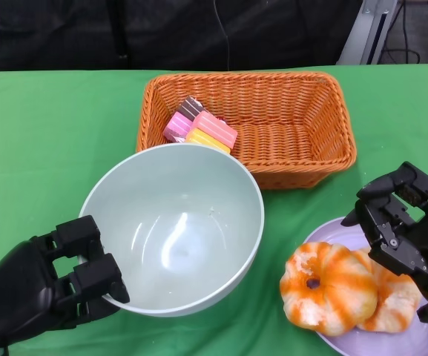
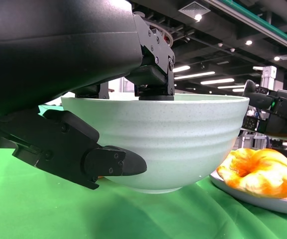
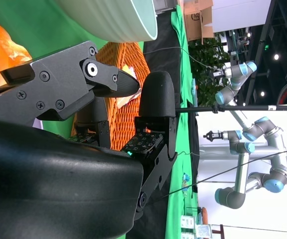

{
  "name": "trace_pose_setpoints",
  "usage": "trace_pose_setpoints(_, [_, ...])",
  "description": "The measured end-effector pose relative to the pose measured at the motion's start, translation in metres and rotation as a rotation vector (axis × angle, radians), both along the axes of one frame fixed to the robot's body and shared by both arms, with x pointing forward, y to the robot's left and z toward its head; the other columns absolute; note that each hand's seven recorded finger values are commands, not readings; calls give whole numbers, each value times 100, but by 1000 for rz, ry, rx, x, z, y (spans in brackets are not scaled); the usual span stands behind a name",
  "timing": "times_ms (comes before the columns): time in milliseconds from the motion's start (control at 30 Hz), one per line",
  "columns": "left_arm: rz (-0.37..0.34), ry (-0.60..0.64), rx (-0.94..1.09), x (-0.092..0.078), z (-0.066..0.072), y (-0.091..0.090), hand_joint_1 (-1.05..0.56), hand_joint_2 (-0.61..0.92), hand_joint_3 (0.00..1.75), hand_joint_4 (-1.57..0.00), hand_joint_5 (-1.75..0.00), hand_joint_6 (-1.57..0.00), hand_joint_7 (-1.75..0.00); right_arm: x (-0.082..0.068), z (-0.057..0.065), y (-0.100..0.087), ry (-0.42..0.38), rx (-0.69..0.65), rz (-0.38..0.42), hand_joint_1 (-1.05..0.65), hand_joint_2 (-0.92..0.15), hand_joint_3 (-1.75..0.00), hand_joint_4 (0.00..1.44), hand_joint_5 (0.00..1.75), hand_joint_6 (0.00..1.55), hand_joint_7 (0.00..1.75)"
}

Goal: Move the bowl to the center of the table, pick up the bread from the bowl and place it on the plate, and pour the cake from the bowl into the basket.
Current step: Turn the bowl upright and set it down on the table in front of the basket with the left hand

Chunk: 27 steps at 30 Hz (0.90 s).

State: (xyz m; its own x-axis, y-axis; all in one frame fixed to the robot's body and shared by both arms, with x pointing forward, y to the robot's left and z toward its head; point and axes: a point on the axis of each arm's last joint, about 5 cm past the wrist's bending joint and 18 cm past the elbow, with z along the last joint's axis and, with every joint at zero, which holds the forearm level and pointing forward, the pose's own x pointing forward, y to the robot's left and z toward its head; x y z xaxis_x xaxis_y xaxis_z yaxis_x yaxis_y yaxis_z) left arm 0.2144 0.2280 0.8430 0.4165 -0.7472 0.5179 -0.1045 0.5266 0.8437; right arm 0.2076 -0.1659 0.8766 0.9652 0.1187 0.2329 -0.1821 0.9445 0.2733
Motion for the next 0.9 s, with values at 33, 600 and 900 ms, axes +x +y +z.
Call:
trace_pose_setpoints(33, [-1, -5, 4, 0, 0, 0, -14, 92, 40, -55, -169, -55, -158, -1, 0, 0, 4, 2, 3, -15, -73, -71, 73, 159, 65, 126])
trace_pose_setpoints(600, [-15, 25, 83, 0, 4, 6, -19, 92, 47, -66, -142, -81, -101, -2, 2, 1, -5, 10, 9, -16, -72, -76, 77, 156, 68, 124])
trace_pose_setpoints(900, [-47, 73, 148, 2, 8, 7, -23, 92, 26, -76, -117, -92, -71, -2, 2, 2, -5, 12, 10, -15, -74, -74, 74, 157, 65, 126])
